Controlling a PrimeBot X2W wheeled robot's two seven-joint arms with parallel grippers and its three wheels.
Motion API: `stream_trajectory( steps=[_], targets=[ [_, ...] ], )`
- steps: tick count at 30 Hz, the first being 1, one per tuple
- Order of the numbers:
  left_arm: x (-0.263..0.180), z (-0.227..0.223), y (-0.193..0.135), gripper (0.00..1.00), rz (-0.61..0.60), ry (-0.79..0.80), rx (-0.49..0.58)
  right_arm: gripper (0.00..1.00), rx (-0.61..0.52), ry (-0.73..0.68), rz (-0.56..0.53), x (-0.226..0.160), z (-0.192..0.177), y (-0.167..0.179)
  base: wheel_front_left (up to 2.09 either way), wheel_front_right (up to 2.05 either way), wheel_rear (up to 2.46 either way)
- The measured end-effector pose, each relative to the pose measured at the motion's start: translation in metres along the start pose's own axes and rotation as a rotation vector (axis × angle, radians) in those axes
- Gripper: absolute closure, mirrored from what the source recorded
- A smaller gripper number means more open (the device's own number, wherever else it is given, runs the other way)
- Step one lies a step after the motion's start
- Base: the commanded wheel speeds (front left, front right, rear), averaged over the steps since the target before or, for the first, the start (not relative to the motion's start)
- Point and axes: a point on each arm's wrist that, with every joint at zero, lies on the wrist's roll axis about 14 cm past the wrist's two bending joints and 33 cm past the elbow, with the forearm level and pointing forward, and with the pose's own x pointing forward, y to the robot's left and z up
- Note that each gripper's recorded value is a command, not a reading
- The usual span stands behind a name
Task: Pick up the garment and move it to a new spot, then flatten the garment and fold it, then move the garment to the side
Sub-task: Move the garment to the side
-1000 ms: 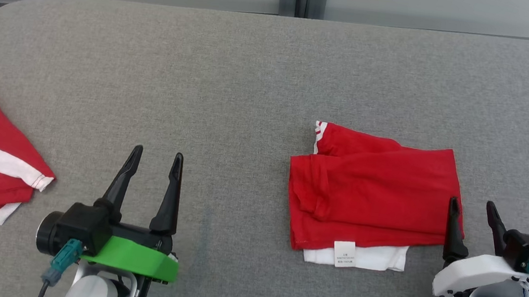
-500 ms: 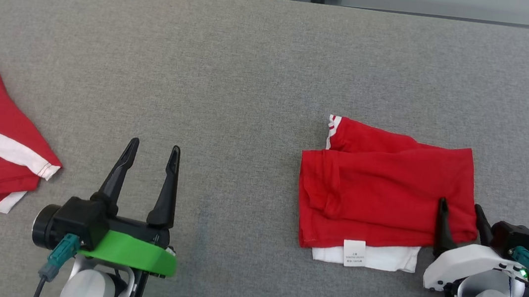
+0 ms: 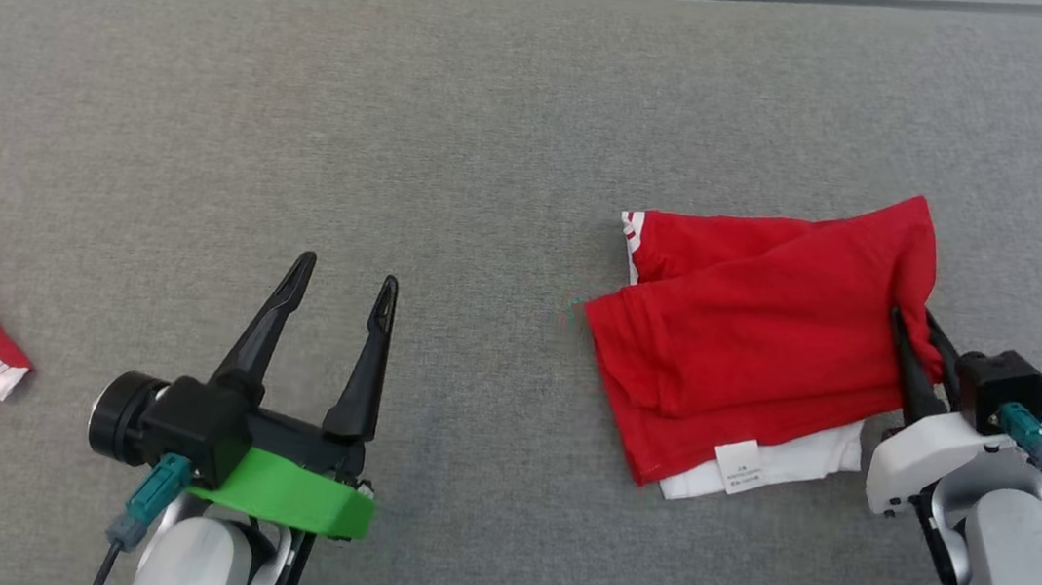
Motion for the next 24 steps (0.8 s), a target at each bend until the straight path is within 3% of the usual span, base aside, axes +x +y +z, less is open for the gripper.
stream_trajectory(
  steps=[14, 18, 24],
  targets=[
    [0.066, -0.007, -0.067, 0.0, -0.284, -0.071, 0.007, 1.0, -0.334, 0.092, -0.159, 0.008, 0.005, -0.139, 0.0, 0.0, 0.0],
    [0.082, -0.012, -0.081, 0.0, -0.352, -0.099, -0.015, 1.0, -0.388, 0.139, -0.238, 0.006, 0.002, -0.18, 0.0, 0.0, 0.0],
    [0.095, -0.029, -0.087, 0.0, -0.393, -0.097, -0.052, 1.0, -0.434, 0.233, -0.296, 0.0, -0.019, -0.212, 0.0, 0.0, 0.0]
  ],
)
